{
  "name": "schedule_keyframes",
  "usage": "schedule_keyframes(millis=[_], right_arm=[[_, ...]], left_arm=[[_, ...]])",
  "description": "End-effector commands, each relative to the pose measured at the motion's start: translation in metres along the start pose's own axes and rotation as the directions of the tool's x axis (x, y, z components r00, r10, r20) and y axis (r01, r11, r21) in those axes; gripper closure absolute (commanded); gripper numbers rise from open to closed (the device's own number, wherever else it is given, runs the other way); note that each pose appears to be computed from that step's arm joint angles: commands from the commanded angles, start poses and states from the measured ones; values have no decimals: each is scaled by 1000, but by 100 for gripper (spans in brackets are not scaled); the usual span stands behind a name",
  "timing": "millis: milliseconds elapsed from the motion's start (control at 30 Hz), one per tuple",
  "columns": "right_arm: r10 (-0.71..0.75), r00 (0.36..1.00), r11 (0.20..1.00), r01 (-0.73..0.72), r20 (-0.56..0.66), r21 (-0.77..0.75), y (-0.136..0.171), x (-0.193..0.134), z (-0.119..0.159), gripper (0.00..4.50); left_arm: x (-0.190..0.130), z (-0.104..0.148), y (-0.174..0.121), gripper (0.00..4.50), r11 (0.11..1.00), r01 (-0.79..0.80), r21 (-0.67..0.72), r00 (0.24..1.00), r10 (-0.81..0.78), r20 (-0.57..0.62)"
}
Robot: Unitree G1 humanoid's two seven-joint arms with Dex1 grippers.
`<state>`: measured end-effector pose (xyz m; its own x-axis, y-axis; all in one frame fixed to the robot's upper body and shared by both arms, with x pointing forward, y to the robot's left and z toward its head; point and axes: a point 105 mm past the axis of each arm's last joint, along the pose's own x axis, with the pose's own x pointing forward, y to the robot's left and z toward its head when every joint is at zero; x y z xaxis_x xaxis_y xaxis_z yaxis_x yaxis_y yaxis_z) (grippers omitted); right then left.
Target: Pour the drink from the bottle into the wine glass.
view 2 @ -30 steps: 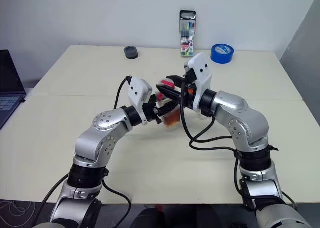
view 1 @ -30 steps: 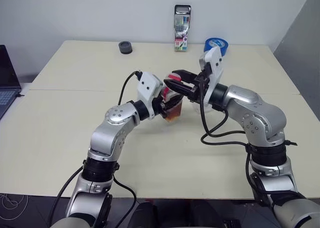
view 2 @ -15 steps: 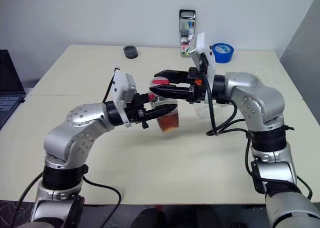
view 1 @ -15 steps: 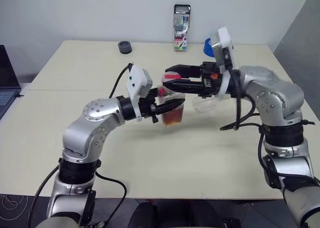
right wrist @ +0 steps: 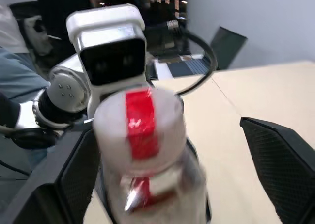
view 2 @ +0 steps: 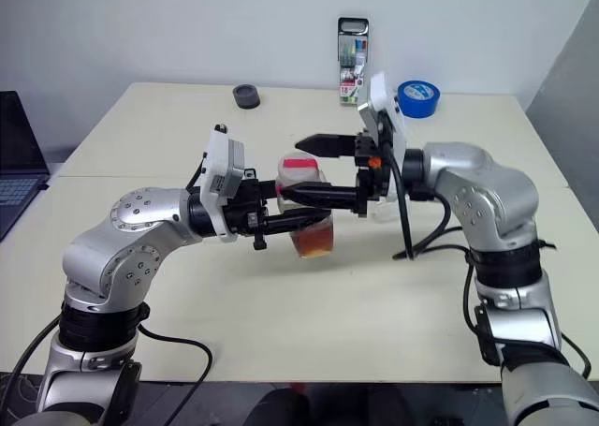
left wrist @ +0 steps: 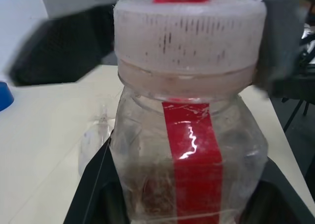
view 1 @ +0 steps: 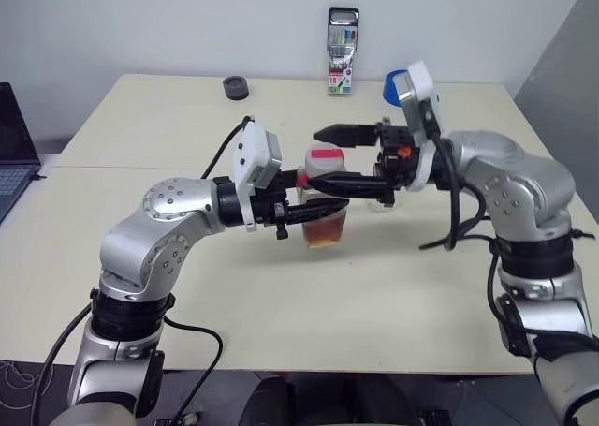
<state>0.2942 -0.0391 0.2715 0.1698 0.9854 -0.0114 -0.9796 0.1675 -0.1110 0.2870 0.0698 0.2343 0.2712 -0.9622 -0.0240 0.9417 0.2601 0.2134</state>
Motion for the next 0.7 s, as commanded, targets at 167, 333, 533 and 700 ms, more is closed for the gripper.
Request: schedule_keyframes(millis=[167,333,533,700], right_arm=[[-267,960,957,274,81,-98,-1,-1,25,3],[-357,929,929,364,92,-65,-2,6,22,3],[-373,923,925,378,94,-41,-2,8,21,3],[-329,939,942,334,104,-35,1,7,22,119]], left_arm=[[2,0,19,262,989,-132,62,991,130,38],[10,-2,32,262,977,-204,60,978,200,66],[19,0,29,262,980,-190,53,979,185,87],[21,0,23,262,987,-152,51,985,147,86]])
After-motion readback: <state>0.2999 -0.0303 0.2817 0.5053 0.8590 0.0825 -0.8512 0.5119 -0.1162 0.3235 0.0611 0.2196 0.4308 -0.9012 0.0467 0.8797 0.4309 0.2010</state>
